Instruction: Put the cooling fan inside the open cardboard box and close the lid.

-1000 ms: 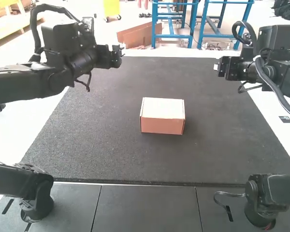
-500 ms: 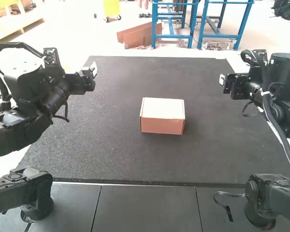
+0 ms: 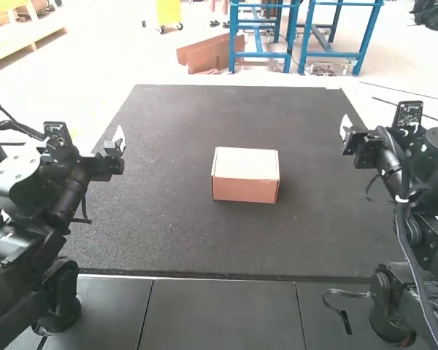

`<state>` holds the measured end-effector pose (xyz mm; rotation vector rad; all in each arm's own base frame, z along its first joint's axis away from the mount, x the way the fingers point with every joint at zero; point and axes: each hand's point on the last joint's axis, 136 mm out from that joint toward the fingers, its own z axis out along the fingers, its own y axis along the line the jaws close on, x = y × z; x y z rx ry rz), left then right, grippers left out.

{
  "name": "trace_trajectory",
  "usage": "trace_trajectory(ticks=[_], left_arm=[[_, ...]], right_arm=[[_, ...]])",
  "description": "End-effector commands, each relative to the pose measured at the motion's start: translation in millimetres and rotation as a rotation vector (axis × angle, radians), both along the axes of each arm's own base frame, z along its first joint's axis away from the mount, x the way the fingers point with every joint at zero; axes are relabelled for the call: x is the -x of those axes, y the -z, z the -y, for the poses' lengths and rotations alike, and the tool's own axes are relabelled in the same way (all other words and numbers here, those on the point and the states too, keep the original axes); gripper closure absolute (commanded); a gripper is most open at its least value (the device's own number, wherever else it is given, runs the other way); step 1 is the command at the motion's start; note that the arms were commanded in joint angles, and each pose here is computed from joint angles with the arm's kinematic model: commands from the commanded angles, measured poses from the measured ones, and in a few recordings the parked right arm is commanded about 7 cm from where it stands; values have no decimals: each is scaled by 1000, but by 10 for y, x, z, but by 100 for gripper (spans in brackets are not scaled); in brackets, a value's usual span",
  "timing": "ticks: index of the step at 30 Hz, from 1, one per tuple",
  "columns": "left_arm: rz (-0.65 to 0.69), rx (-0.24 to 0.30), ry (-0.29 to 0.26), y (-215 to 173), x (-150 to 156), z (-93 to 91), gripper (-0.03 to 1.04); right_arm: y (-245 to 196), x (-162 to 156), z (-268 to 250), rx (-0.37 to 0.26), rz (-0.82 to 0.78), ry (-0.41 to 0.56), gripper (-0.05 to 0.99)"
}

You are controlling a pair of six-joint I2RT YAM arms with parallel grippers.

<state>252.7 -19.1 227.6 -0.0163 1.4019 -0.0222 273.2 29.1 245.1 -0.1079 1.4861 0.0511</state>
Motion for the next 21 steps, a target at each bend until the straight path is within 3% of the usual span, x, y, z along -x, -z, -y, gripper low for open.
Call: trace_trajectory(ticks=[1, 3, 13, 17, 21], left_arm=[[25, -19, -13, 35, 66, -30, 5], [28, -49, -23, 62, 104, -47, 5], [-62, -68, -40, 279, 88, -92, 5], [-116, -45, -35, 416, 77, -90, 6], [-130, -47, -50, 449, 73, -126, 6]], right_arm=[[109, 10, 44, 9, -6, 17, 2], [197, 23, 48, 9, -15, 19, 2], [387, 181, 37, 20, 12, 9, 2], [332, 283, 52, 22, 74, 12, 2], [442, 282, 105, 25, 32, 38, 2]])
